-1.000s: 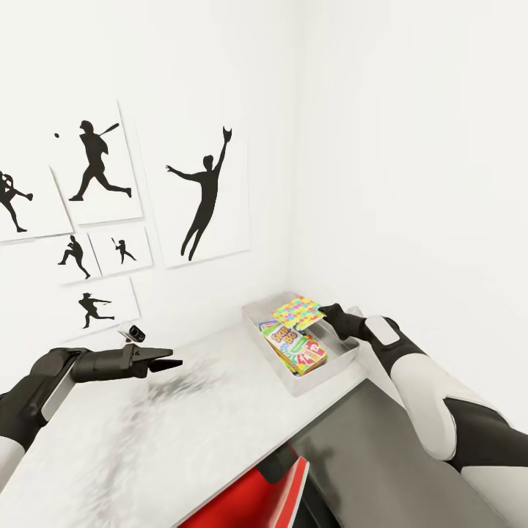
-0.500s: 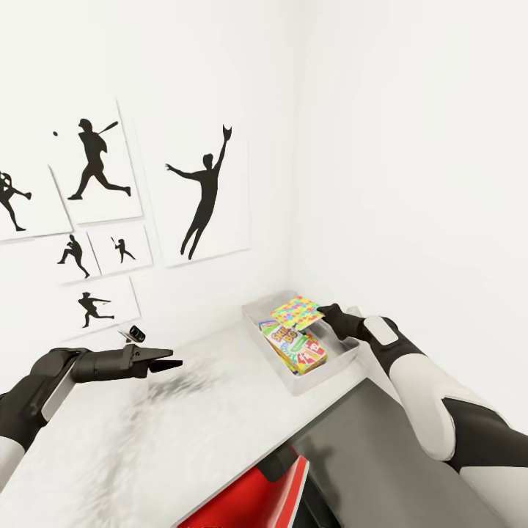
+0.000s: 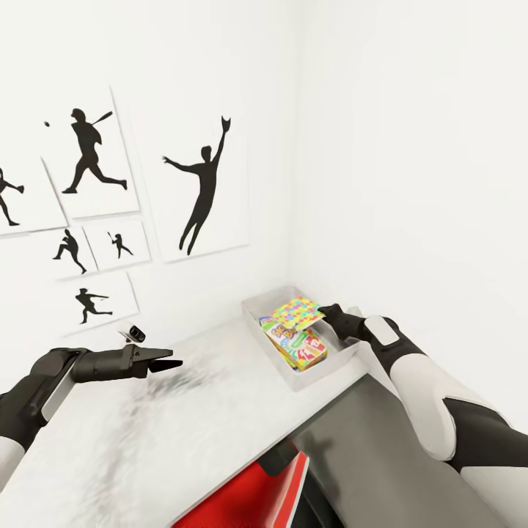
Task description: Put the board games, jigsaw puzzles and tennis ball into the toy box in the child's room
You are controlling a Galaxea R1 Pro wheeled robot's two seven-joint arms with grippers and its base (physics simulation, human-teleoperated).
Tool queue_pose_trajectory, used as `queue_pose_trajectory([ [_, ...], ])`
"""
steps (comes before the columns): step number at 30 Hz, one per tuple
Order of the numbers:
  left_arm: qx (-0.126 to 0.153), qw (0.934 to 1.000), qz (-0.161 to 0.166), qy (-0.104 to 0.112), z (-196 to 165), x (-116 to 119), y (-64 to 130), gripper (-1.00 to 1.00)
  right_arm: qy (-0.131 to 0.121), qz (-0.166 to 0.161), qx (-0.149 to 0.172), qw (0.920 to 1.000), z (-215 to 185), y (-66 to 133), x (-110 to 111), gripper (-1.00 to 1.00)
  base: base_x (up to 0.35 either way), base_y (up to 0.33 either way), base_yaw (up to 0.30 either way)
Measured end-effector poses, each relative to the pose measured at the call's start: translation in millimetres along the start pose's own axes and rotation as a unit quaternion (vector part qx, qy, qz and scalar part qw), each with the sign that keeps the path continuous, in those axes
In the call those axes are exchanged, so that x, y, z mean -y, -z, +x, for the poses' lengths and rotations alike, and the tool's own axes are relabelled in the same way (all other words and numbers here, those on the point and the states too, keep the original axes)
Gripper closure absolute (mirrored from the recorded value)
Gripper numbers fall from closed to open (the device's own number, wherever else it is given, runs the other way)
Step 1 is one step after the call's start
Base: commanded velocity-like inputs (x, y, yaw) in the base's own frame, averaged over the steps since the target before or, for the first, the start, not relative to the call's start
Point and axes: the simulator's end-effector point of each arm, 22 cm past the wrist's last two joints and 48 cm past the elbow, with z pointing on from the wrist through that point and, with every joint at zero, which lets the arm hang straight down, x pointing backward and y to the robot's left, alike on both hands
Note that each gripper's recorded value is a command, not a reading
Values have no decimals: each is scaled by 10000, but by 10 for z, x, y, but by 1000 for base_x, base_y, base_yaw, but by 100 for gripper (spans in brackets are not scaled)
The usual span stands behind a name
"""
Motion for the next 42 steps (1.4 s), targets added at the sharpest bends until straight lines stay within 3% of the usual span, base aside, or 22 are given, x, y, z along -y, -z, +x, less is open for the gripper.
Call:
queue_pose_trajectory([
  [29, -29, 9997, -21, 233, 60, -233, -26, -100, -100, 199, -117, 9997, 102, -177, 295, 100, 0, 0, 0],
  [42, -31, 9997, -25, 241, 65, -248, -27, -100, -105, 205, -114, 9997, 100, -185, 307, 100, 0, 0, 0],
])
